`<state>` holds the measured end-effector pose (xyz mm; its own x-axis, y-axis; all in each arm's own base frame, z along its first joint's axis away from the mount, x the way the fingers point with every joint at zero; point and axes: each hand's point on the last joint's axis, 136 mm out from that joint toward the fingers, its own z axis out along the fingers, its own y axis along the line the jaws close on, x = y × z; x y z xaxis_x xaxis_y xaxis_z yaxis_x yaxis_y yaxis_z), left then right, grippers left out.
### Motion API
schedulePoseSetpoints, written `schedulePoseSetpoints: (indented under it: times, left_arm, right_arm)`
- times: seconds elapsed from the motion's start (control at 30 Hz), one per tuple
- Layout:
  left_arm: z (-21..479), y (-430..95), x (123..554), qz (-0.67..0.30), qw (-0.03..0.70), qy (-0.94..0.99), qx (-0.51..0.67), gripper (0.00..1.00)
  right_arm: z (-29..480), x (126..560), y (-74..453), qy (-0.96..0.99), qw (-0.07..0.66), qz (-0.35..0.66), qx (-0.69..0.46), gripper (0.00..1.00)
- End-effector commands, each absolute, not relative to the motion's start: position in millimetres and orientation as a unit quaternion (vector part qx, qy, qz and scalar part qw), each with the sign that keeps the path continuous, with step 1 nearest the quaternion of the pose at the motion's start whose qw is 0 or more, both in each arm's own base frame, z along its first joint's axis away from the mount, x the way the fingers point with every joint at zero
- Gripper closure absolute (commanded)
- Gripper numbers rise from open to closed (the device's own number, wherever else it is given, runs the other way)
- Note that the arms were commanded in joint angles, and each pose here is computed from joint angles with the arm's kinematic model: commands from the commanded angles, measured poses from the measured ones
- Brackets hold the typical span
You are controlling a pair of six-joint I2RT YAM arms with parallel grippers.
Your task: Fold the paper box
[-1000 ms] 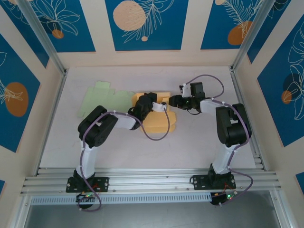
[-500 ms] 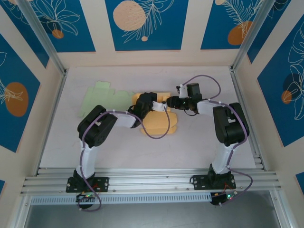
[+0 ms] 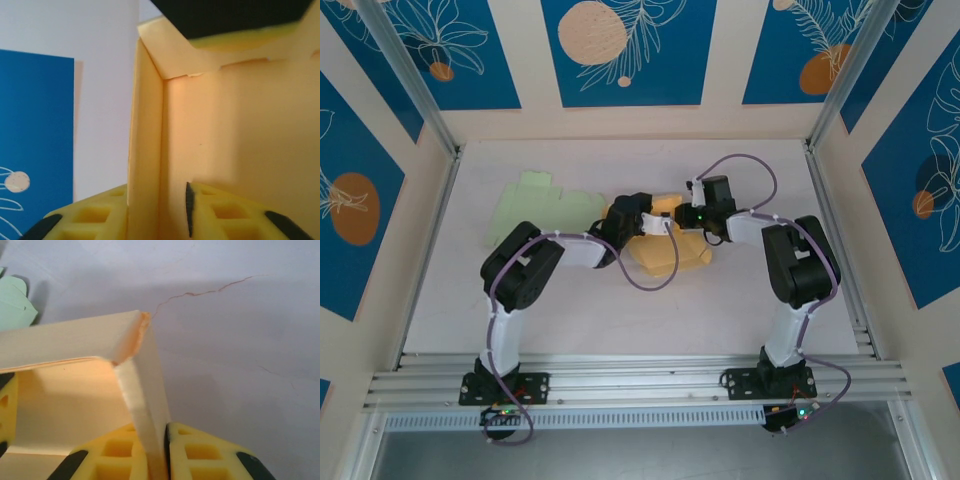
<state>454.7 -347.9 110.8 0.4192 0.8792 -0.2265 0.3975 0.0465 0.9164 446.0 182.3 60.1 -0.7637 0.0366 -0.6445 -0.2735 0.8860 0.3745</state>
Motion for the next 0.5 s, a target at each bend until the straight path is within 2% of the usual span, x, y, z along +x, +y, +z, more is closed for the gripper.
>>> schedulePoseSetpoints:
  times: [0.0, 0.07, 0.1, 0.13, 0.3, 0.47]
  left_arm:
    - [131.6, -352.5, 445.0, 0.174, 0.545, 0.53, 0.625, 0.43]
    - [160.5, -350.4, 441.5, 0.147, 0.567, 0.557, 0.588, 0.18]
    - [175.2, -348.4, 438.0, 0.129, 0.576, 0.571, 0.571, 0.03]
    - [190.5, -344.6, 434.1, 0.11, 0.584, 0.588, 0.549, 0.0]
    - [250.8, -310.7, 420.0, 0.038, 0.604, 0.688, 0.4, 0.0]
    - [259.4, -259.1, 409.2, -0.006, 0.548, 0.802, 0.236, 0.0]
  right_arm:
    - [66.8, 443.9, 173.9, 0.911, 0.36, 0.188, -0.071, 0.86]
    - [70.9, 443.4, 172.7, 0.91, 0.369, 0.172, -0.077, 0.87]
    - [73.4, 442.6, 172.2, 0.909, 0.374, 0.166, -0.08, 0.87]
    - [75.7, 441.6, 172.2, 0.908, 0.377, 0.162, -0.082, 0.87]
    - [89.6, 434.8, 174.3, 0.902, 0.395, 0.148, -0.087, 0.91]
    - [108.6, 426.6, 175.4, 0.892, 0.425, 0.124, -0.09, 0.98]
